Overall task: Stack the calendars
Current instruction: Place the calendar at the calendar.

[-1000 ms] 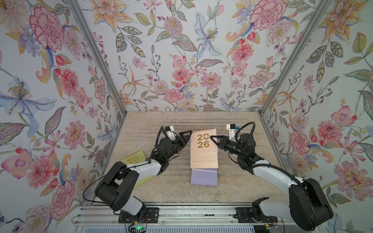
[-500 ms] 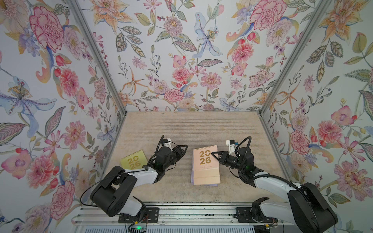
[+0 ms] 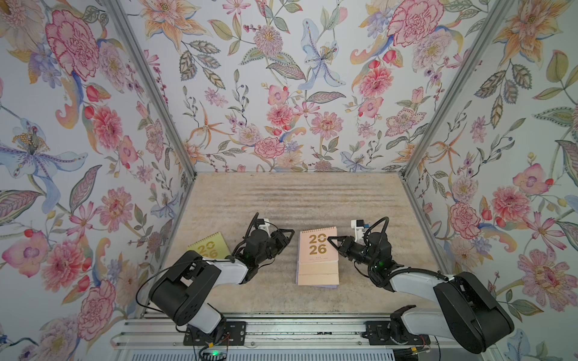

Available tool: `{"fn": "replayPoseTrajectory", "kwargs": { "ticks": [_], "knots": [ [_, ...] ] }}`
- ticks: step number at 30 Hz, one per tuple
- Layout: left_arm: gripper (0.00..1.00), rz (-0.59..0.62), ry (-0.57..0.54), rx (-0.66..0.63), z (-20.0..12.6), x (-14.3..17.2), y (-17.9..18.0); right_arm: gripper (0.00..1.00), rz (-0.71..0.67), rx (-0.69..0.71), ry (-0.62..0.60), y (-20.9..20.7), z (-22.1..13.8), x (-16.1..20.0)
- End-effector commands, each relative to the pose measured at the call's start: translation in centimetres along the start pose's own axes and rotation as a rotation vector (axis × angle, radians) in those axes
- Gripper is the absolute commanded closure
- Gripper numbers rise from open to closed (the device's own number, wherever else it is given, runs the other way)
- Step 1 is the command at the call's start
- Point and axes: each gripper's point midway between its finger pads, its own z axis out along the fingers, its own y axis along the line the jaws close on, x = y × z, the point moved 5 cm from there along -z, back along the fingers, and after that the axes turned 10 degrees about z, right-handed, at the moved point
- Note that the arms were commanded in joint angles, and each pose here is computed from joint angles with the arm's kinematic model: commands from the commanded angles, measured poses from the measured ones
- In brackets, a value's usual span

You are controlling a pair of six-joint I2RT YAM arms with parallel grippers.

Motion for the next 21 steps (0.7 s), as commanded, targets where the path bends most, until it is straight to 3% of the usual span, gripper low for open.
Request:
{"fn": "replayPoseTrajectory", "kwargs": {
  "ticks": [1,10,21],
  "knots": [
    [0.44,-0.013,0.016,0.042,0.1,0.5,-0.6,1.0,-0.008,-0.094,-0.024,1.7,0.1,-0.4],
    [0.43,-0.042,0.042,0.031,0.8,1.2,0.5,1.0,0.016,-0.076,-0.028,0.6,0.4,-0.6],
    [0.43,-0.054,0.054,0.034,1.2,1.4,0.8,0.92,0.024,-0.01,-0.039,-1.2,0.1,-0.6]
  ]
}}
